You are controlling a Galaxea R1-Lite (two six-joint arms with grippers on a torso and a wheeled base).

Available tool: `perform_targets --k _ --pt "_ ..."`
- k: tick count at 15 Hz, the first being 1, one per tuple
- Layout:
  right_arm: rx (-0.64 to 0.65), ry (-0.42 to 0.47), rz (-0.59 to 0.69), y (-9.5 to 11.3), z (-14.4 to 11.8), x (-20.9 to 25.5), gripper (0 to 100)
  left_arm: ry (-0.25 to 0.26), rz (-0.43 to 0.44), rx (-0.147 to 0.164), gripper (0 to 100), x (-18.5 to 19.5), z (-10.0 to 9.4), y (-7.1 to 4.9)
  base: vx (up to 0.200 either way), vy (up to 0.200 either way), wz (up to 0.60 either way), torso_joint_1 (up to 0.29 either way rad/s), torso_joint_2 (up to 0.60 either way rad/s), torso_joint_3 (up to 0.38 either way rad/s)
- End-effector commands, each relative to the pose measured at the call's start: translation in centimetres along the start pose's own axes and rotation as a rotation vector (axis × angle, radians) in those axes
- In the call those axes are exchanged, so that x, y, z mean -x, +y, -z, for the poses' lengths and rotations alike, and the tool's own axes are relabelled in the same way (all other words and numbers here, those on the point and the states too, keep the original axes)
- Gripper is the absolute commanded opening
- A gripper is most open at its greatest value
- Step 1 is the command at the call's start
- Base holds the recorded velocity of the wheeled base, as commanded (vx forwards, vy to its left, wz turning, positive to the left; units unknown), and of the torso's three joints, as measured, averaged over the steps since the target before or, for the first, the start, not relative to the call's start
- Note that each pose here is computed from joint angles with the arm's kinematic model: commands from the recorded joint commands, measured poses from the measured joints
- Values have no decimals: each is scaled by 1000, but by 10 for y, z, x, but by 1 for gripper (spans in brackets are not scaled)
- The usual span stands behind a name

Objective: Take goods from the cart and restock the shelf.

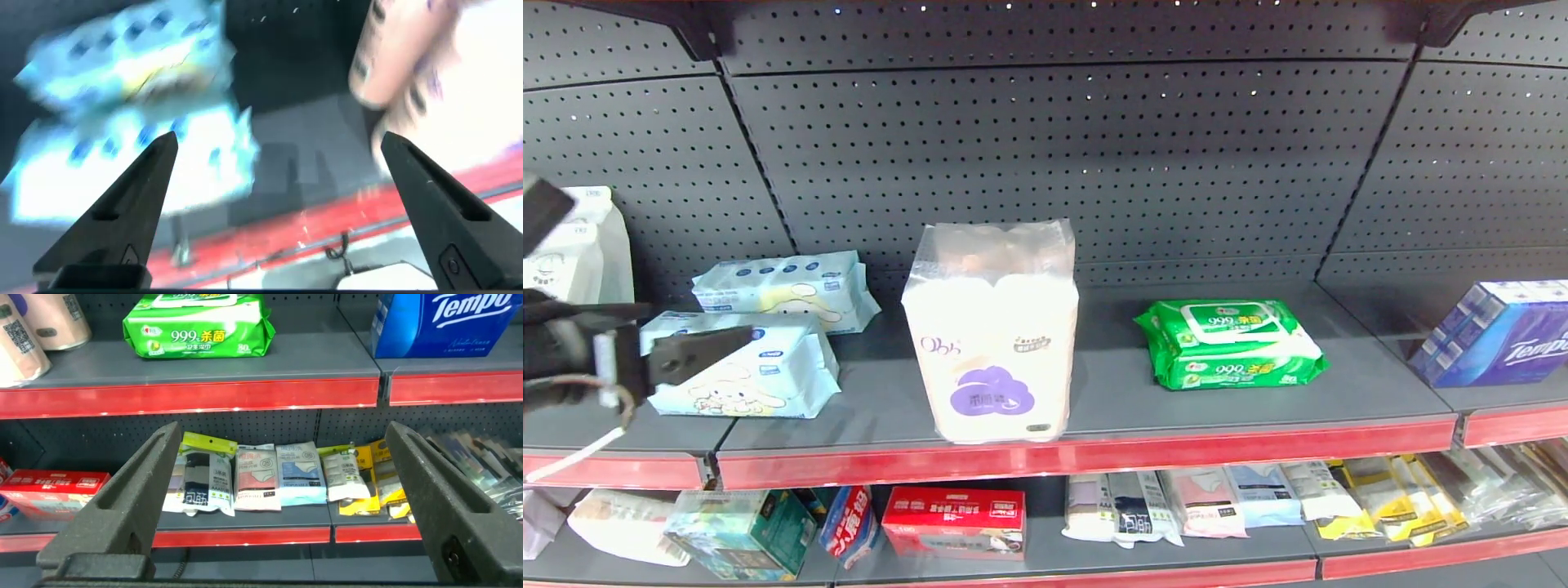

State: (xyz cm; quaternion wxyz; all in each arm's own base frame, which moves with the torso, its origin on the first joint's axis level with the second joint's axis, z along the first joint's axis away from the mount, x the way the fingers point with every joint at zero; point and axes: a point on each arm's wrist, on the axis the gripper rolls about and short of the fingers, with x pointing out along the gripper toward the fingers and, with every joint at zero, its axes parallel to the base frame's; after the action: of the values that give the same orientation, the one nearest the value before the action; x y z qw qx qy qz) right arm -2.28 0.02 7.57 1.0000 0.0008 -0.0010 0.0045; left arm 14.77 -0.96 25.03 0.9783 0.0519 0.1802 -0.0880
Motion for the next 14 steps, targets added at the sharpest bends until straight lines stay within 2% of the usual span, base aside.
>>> perform_targets --k 1,2,3,4,5,7,9,10,11,12,14 --pt "0 -1 0 0 0 0 100 -161 -78 45 100 126 99 -29 0 0 0 0 0 0" --pt "0 -1 0 0 0 0 100 -199 -93 45 100 132 127 -36 0 0 0 0 0 0" --pt "0 -1 0 0 0 0 100 -237 -102 42 100 137 146 -40 0 0 0 0 0 0" --pt "0 -1 0 0 0 0 100 -267 -110 39 100 138 161 -44 0 0 0 0 0 0" --pt "0 -1 -2 0 0 0 100 -273 -110 37 100 137 168 -45 0 0 0 0 0 0" --pt "0 -1 0 0 0 0 100 -254 -119 54 100 131 178 -44 0 0 0 0 0 0" --pt "0 -1 0 0 0 0 100 -150 -123 101 100 112 202 -43 0 0 0 0 0 0" --pt "0 -1 0 0 0 0 100 -128 -157 101 100 105 209 -42 0 0 0 0 0 0" --pt "0 -1 0 0 0 0 100 -154 -211 110 100 103 208 -39 0 0 0 0 0 0" --pt "0 -1 0 0 0 0 100 -143 -222 118 100 102 207 -39 0 0 0 0 0 0" --pt "5 -1 -5 0 0 0 100 -149 -313 138 100 103 209 -39 0 0 0 0 0 0"
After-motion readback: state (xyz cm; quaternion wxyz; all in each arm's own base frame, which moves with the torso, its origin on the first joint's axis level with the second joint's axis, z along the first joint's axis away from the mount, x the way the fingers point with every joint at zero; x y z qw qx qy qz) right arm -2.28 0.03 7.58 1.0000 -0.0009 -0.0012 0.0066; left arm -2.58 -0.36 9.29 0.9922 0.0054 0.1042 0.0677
